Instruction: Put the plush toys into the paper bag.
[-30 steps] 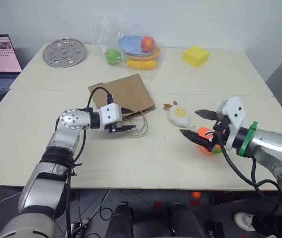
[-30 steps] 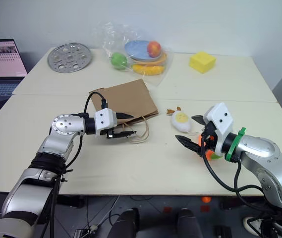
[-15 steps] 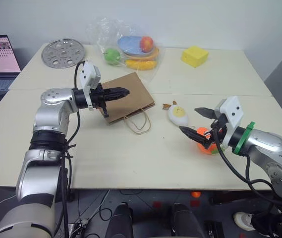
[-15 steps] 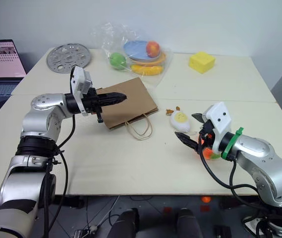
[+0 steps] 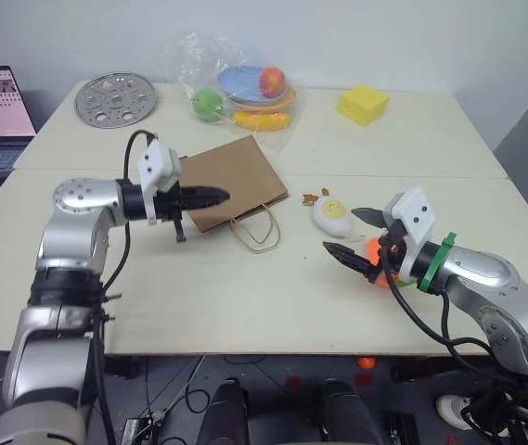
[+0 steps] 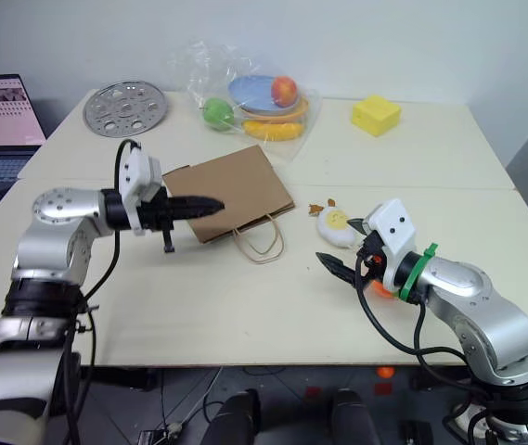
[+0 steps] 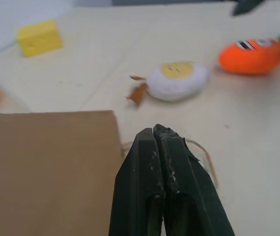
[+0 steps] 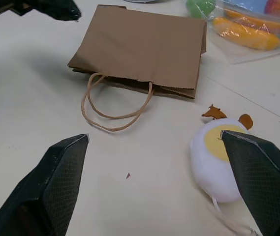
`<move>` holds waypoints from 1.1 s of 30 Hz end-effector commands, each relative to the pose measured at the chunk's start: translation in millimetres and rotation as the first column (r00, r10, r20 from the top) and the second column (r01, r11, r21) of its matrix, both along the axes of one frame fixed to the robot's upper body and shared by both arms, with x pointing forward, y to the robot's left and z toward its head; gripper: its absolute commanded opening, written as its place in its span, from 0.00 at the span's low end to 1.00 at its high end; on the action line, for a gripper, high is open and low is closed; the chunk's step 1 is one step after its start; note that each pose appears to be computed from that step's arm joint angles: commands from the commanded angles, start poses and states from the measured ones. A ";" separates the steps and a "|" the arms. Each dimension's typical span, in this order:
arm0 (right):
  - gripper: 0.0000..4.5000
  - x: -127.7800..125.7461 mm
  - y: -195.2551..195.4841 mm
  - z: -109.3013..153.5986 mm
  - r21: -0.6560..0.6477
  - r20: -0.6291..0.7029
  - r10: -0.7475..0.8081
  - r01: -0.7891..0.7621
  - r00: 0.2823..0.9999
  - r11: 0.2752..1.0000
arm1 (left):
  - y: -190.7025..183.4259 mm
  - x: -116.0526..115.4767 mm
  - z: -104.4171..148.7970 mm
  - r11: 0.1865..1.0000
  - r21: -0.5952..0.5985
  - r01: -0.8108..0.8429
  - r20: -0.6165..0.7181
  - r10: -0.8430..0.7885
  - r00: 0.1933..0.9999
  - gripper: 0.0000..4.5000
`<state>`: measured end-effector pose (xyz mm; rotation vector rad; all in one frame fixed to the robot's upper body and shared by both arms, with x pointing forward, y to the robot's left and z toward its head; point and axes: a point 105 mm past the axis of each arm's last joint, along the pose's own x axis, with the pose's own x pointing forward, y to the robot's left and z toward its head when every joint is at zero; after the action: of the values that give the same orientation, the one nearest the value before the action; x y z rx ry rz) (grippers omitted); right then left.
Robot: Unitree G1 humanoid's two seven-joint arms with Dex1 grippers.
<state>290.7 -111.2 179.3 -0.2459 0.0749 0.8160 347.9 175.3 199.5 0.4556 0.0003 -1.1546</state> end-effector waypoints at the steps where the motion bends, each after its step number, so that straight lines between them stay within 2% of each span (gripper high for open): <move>1: 1.00 -3.0 -1.5 11.6 0.008 0.059 0.000 -0.001 0.998 1.000 | -6.4 -23.8 13.4 0.997 -0.001 0.074 0.011 -0.074 0.997 0.21; 5: 1.00 -3.5 -0.9 11.4 0.013 0.055 0.004 -0.005 0.998 1.000 | -5.8 -35.0 5.5 0.996 0.025 0.091 -0.020 -0.091 0.996 0.47; 8: 1.00 -2.0 0.4 10.7 0.015 0.052 0.012 -0.013 0.999 1.000 | -6.6 -43.1 -32.9 0.978 0.161 0.136 -0.017 -0.135 0.991 0.65; 9: 1.00 -1.2 0.4 11.1 0.013 0.054 0.014 -0.015 0.998 1.000 | -11.3 -43.7 -43.5 0.971 0.181 0.154 -0.018 -0.154 0.988 0.74; 13: 1.00 -0.6 0.1 12.0 0.007 0.058 0.014 -0.015 0.998 1.000 | -20.3 -41.3 -67.9 0.943 0.263 0.204 -0.007 -0.210 0.978 0.99; 17: 1.00 -1.2 -3.0 12.0 0.005 0.054 0.002 -0.002 0.999 1.000 | -31.0 -30.3 -72.6 0.940 0.253 0.229 -0.001 -0.236 0.972 0.99; 26: 1.00 -4.5 -7.1 11.3 0.011 0.052 -0.031 0.030 0.998 0.999 | -44.1 -7.9 -60.1 0.940 0.228 0.254 0.074 -0.277 0.958 0.99; 33: 1.00 -4.8 -9.3 12.6 0.021 0.058 -0.058 0.057 0.997 0.998 | -41.8 9.8 -69.3 0.921 0.295 0.255 -0.004 -0.265 0.964 0.99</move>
<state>288.9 -120.1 176.3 -0.2365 0.0848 0.7619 356.3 136.8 129.9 0.7270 0.0812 -1.3960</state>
